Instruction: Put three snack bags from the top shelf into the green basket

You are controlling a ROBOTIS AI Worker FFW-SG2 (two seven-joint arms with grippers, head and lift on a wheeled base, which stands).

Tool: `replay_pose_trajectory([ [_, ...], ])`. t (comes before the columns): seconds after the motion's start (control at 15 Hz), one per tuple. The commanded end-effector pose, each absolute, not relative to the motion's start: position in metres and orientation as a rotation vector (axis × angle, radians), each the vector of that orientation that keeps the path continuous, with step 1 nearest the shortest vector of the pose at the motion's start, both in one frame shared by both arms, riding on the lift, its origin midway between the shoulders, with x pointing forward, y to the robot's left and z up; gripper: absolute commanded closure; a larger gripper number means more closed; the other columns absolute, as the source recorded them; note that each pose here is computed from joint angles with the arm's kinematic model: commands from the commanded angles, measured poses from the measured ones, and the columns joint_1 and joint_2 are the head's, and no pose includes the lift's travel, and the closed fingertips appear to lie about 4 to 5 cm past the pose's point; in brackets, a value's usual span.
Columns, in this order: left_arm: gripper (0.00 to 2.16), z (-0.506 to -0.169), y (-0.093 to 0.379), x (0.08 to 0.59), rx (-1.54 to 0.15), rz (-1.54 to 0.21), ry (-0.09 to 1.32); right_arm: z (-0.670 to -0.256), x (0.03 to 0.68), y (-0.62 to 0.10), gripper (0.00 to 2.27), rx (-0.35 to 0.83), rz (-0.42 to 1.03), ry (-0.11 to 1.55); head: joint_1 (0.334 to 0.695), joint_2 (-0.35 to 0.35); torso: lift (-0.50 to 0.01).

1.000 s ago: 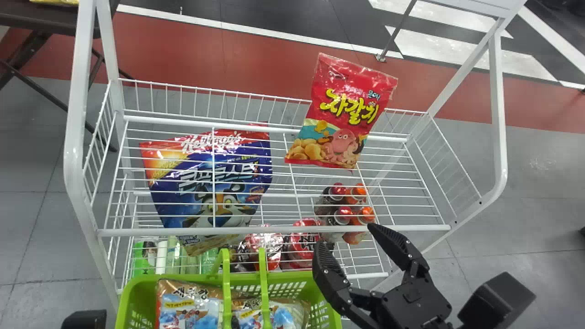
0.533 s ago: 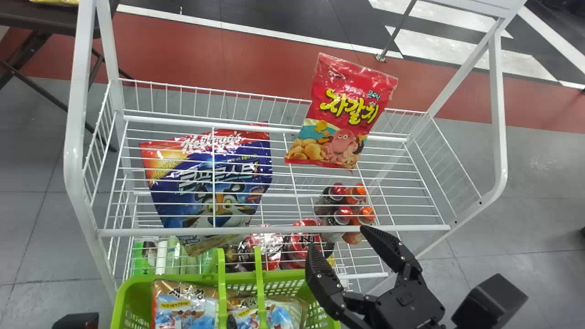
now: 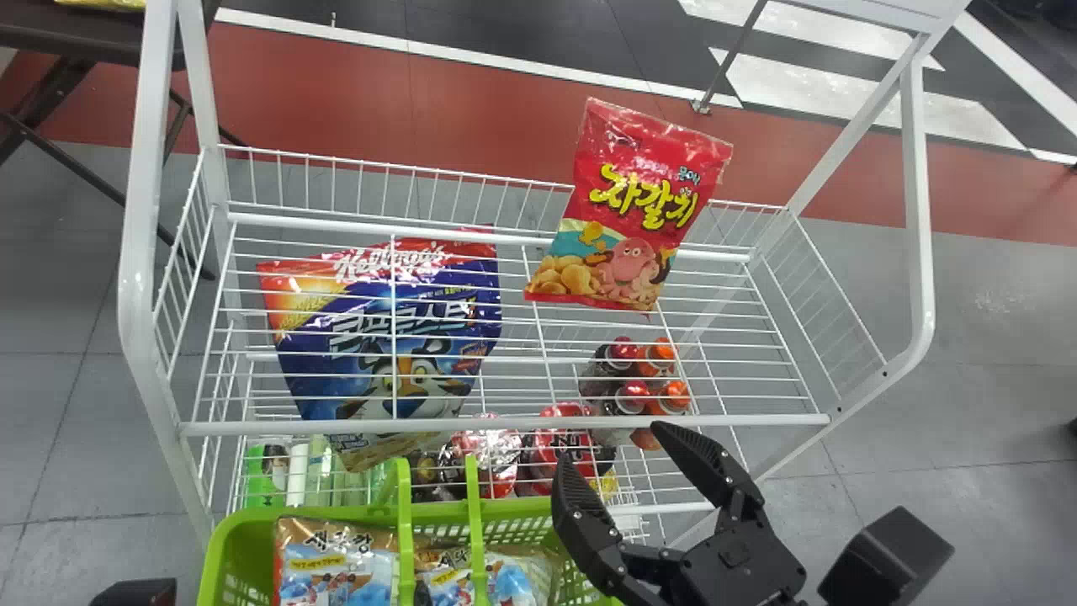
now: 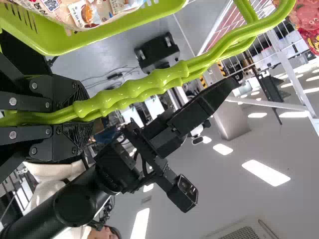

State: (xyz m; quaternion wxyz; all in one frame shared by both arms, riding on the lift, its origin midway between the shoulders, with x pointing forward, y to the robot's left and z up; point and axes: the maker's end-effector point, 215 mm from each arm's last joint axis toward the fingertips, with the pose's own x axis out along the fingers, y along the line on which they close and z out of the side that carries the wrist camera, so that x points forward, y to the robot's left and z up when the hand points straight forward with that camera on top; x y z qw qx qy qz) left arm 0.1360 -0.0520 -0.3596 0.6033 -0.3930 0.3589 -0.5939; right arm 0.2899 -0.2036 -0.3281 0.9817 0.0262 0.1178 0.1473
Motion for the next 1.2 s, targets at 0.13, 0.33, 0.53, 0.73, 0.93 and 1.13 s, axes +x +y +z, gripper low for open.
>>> replay_pose_trajectory([
  [0.13,1.69,-0.3594,-0.0519,0.137,-0.906,-1.374,0.819,-0.3308,0.2902,-0.202,0.08,0.058,0.298,0.235,0.695,-0.35,-0.047],
  [0.33,1.69,-0.3603,-0.0514,0.1356,-0.909,-1.371,0.821,-0.3321,0.2897,-0.1995,0.08,0.062,0.305,0.236,0.695,-0.35,-0.047],
  [0.53,1.69,-0.3615,-0.0493,0.1356,-0.909,-1.364,0.823,-0.3347,0.2878,-0.1962,0.08,0.075,0.32,0.246,0.695,-0.35,-0.047],
  [0.73,1.69,-0.3628,-0.0484,0.1366,-0.91,-1.359,0.824,-0.3351,0.2864,-0.1945,0.08,0.085,0.325,0.25,0.695,-0.35,-0.047],
  [0.93,1.69,-0.3641,-0.048,0.137,-0.907,-1.359,0.826,-0.3391,0.2848,-0.1935,0.08,0.092,0.324,0.263,0.695,-0.35,-0.047],
  [1.13,1.69,-0.3652,-0.0471,0.1389,-0.904,-1.364,0.831,-0.3385,0.2846,-0.1934,0.08,0.099,0.319,0.261,0.695,-0.35,-0.047],
])
